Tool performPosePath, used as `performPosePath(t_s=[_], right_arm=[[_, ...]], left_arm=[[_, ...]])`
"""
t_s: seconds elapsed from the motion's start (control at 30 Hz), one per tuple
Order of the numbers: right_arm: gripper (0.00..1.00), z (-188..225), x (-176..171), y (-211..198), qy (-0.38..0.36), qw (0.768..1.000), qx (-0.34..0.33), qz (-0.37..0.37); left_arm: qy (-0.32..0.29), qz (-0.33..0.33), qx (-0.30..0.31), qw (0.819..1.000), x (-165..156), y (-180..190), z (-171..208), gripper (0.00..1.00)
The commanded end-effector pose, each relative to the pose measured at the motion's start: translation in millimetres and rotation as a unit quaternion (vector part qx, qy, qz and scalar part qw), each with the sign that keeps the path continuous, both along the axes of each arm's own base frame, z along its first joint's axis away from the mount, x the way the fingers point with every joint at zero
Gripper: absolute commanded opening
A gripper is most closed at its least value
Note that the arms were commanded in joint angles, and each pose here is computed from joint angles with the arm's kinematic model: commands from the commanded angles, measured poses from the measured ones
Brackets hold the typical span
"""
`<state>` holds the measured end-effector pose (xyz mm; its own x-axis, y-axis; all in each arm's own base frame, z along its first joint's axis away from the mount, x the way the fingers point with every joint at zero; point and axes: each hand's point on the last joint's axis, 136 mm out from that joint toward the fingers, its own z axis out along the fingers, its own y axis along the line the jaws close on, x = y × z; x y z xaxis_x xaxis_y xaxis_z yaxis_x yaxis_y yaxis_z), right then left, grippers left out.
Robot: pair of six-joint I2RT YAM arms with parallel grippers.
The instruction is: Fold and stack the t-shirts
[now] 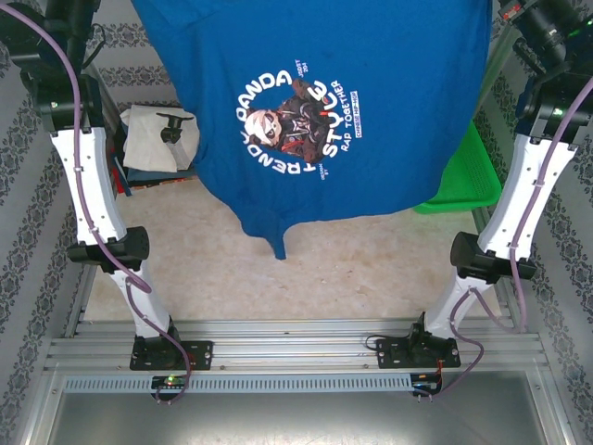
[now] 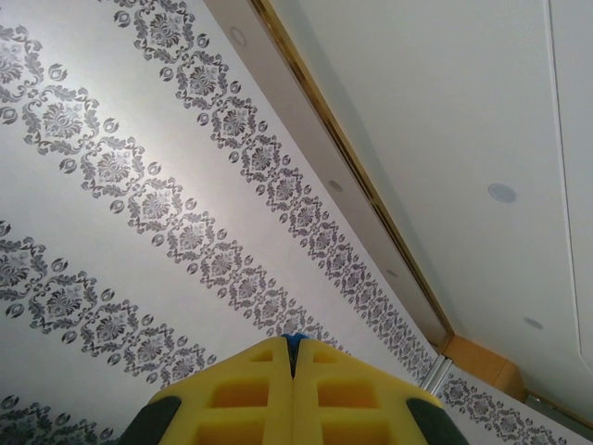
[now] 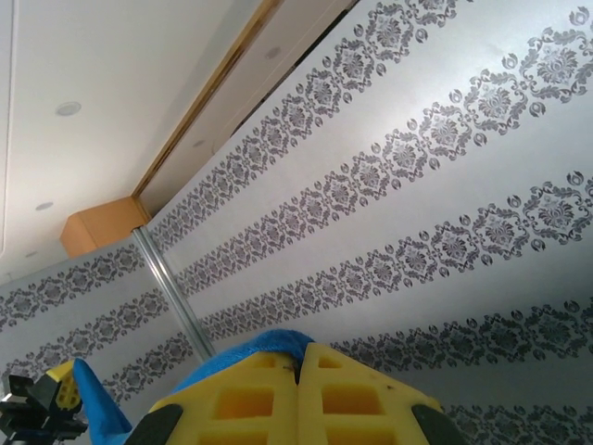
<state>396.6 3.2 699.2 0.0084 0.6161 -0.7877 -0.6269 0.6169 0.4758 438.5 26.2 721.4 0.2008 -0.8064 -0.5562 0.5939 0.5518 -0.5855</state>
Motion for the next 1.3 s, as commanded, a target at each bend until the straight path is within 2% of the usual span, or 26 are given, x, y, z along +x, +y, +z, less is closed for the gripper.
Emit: performPosePath(t_s=[0.0, 0.13, 0.4, 0.5, 0.77, 0.9, 0.97, 1.07, 1.1, 1.17, 1.27], right_arm=[[0.00, 10.5, 1.5, -6.0, -0.026, 1.000, 0.012, -0.010], [0.00, 6.6, 19.1, -14.9, -0.029, 0.999, 0.029, -0.013], [0.00, 2.0, 57.7, -40.3, -0.063, 0.994, 0.085, -0.020], [0.00, 3.9, 62.2, -46.3, -0.081, 0.992, 0.097, -0.024], [0.00, 16.3, 42.8, -61.5, -0.106, 0.990, 0.091, -0.028], [0.00, 6.5, 37.7, -58.3, -0.070, 0.995, 0.065, -0.002], [0.00, -14.6, 43.0, -49.6, -0.017, 0.999, 0.028, 0.011], [0.00, -81.3, 56.4, -29.8, 0.109, 0.992, -0.026, 0.054], [0.00, -112.1, 58.2, -24.2, 0.147, 0.987, -0.043, 0.045], [0.00, -176.4, 55.6, -20.6, 0.197, 0.979, -0.054, 0.022], [0.00, -275.7, 29.1, -21.8, 0.276, 0.960, -0.040, 0.014]], left_arm=[[-0.021, 0.005, -0.005, 1.000, 4.5, 8.0, 2.5, 0.00], [-0.019, 0.000, -0.012, 1.000, 19.2, 7.8, -5.8, 0.00], [-0.042, 0.005, -0.047, 0.998, 44.1, 18.3, -15.1, 0.00], [-0.062, -0.008, -0.061, 0.996, 51.0, 18.8, -17.5, 0.00], [-0.131, 0.004, -0.049, 0.990, 26.3, 21.1, 3.5, 0.00], [-0.149, -0.023, -0.011, 0.989, 10.0, 12.9, 10.4, 0.00], [-0.127, -0.049, 0.033, 0.990, 6.6, 1.2, 5.6, 0.00], [-0.058, -0.127, 0.088, 0.986, 14.6, -27.8, -29.4, 0.00], [-0.027, -0.139, 0.091, 0.986, 18.8, -32.5, -53.1, 0.00], [0.046, -0.103, 0.080, 0.990, 22.2, -25.0, -121.7, 0.00], [0.163, -0.054, 0.063, 0.983, -7.2, -13.1, -241.4, 0.00]])
